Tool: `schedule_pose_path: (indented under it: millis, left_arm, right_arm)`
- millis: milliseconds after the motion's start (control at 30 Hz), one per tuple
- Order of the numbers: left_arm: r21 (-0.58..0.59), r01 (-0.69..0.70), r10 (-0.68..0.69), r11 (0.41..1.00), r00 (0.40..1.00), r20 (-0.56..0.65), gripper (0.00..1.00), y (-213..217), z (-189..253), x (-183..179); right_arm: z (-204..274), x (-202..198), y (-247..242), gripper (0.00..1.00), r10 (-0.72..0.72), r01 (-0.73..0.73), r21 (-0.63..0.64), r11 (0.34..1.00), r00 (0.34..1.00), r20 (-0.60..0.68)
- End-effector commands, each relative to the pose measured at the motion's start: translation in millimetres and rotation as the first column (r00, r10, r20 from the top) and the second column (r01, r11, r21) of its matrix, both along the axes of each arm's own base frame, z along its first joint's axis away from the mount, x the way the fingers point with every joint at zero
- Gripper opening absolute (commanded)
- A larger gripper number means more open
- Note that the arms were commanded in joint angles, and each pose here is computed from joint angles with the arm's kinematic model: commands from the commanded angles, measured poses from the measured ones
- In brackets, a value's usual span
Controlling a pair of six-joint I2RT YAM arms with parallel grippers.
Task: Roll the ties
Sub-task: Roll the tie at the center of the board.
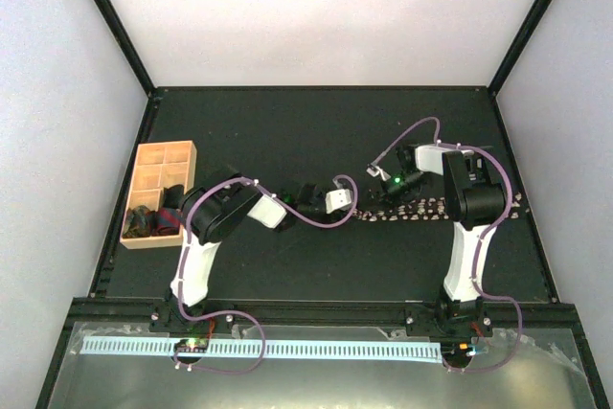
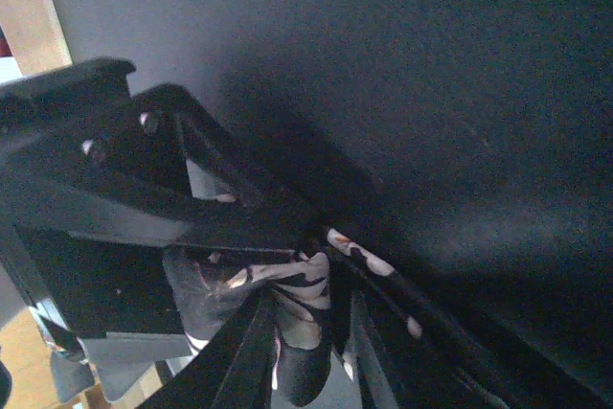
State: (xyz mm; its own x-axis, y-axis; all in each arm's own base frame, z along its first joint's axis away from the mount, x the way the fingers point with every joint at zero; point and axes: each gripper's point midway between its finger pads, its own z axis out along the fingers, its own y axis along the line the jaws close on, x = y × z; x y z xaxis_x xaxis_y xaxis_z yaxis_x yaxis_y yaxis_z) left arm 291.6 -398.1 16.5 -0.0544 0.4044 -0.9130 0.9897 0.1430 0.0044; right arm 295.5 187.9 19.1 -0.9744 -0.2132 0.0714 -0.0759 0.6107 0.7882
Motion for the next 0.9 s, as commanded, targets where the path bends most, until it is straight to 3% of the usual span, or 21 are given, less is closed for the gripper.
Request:
schedule_pose_path:
  millis: [0, 100, 200, 533, 600, 800, 867]
  left_arm:
    - [0.282, -0.053, 0.07, 0.958, 0.996, -0.053, 0.4, 43, -37, -16]
    - [0.393, -0.05, 0.083, 0.918, 0.994, -0.07, 0.4, 63, -48, -25]
    - [0.431, -0.048, 0.089, 0.901, 0.993, -0.075, 0.4, 71, -49, -28]
    - [0.474, -0.055, 0.103, 0.879, 0.992, -0.076, 0.42, 71, -51, -23]
    - [0.474, -0.048, 0.097, 0.879, 0.992, -0.08, 0.42, 71, -52, -24]
    - [0.479, -0.05, 0.1, 0.877, 0.992, -0.08, 0.42, 72, -53, -24]
    - [0.478, -0.058, 0.109, 0.876, 0.991, -0.079, 0.42, 73, -53, -23]
  right_arm:
    - [5, 15, -7, 0.31, 0.065, -0.057, -0.08, 0.995, 0.992, 0.104]
    - [26, 16, -5, 0.39, 0.097, -0.089, -0.059, 0.994, 0.984, 0.15]
    - [40, 11, 8, 0.44, 0.083, -0.083, -0.003, 0.997, 0.988, 0.128]
    - [22, -6, 52, 0.37, 0.1, -0.102, 0.033, 0.994, 0.993, 0.055]
    - [16, -6, 54, 0.34, 0.105, -0.106, 0.024, 0.994, 0.993, 0.054]
    - [-1, -10, 45, 0.05, 0.136, -0.134, -0.055, 0.99, 0.99, 0.048]
    - [0, -11, 41, 0.02, 0.139, -0.135, -0.067, 0.989, 0.989, 0.056]
